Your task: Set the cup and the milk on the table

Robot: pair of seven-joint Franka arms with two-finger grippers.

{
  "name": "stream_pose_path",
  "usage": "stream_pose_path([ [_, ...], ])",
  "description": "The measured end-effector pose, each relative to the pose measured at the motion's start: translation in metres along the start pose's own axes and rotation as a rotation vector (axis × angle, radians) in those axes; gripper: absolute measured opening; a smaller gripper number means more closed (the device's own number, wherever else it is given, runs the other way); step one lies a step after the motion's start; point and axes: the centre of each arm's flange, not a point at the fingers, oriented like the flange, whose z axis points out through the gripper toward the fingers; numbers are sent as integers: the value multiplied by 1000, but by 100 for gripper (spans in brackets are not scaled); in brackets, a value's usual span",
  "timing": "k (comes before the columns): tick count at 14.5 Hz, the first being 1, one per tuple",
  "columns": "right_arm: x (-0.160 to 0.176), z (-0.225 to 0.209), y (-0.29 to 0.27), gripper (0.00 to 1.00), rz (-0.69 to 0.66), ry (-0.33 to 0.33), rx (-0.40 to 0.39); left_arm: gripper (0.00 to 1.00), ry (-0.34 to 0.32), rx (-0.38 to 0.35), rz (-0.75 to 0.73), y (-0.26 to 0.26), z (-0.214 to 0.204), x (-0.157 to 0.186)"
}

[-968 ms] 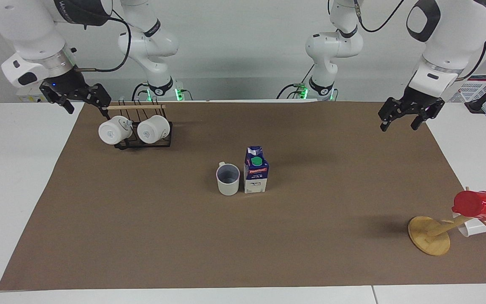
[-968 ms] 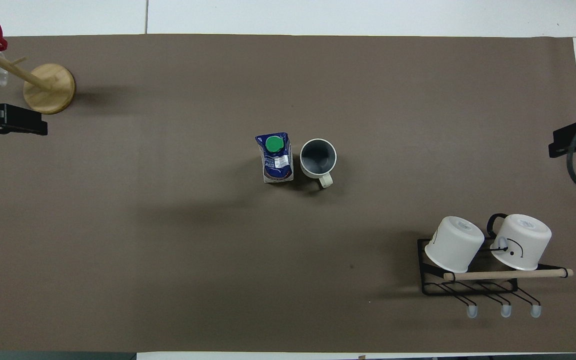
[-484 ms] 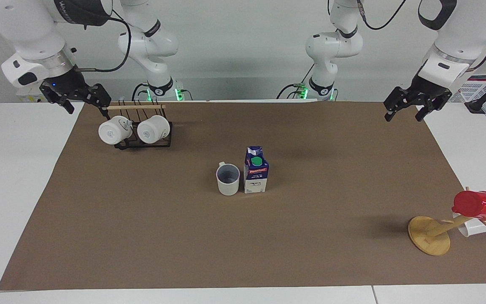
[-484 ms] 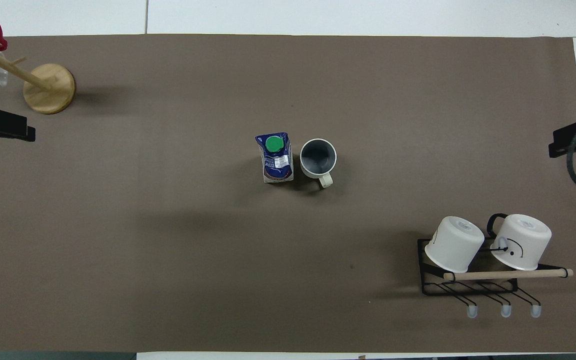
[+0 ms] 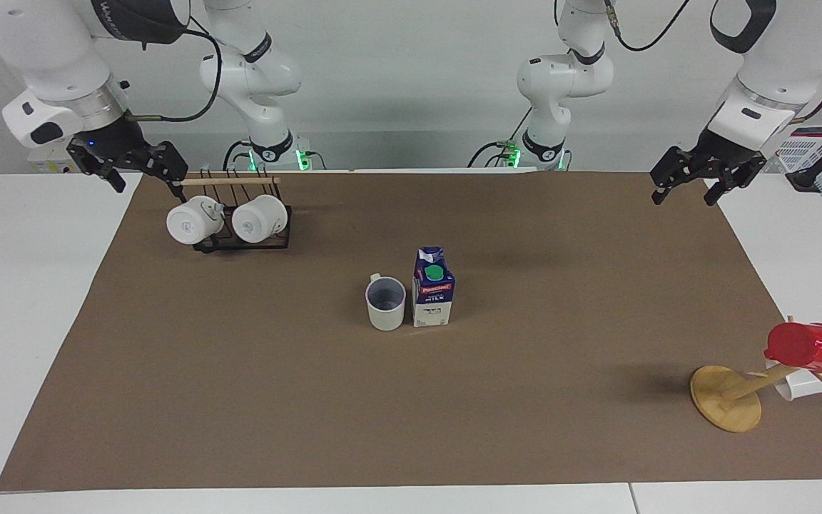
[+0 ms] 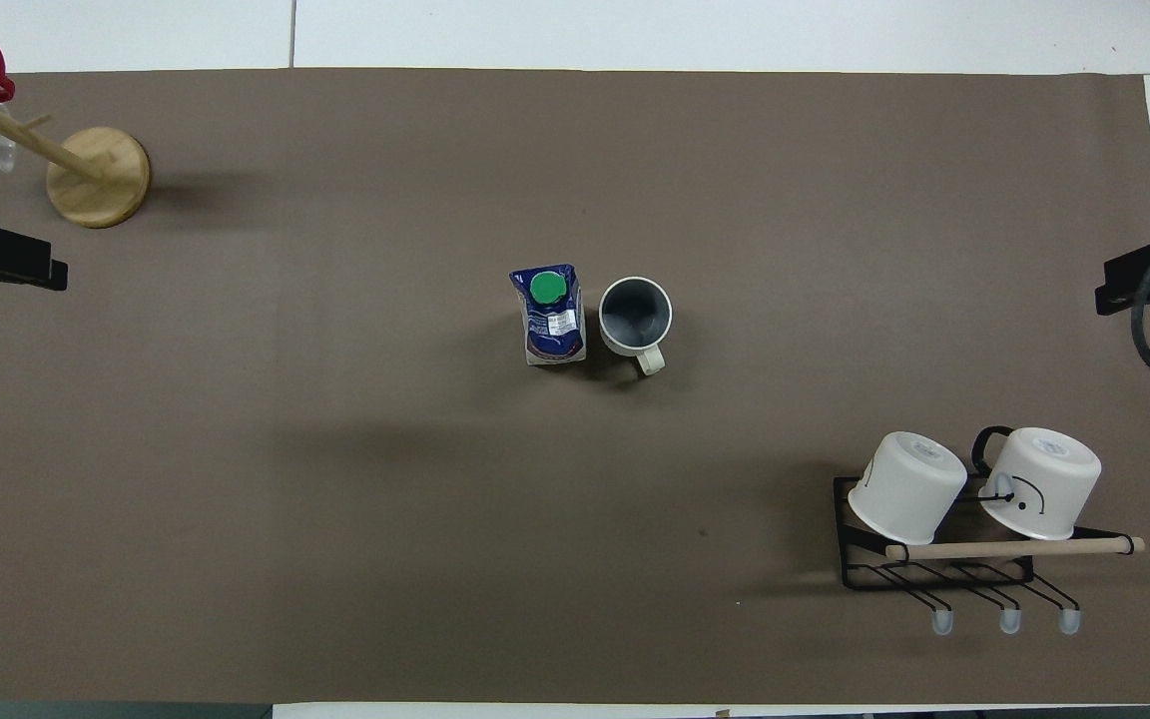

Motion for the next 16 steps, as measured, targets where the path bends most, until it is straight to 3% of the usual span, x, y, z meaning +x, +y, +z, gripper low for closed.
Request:
stream_pose_path([
  [16,0,0,0,100,0,0,0,100,-17,10,7,0,2,-2],
])
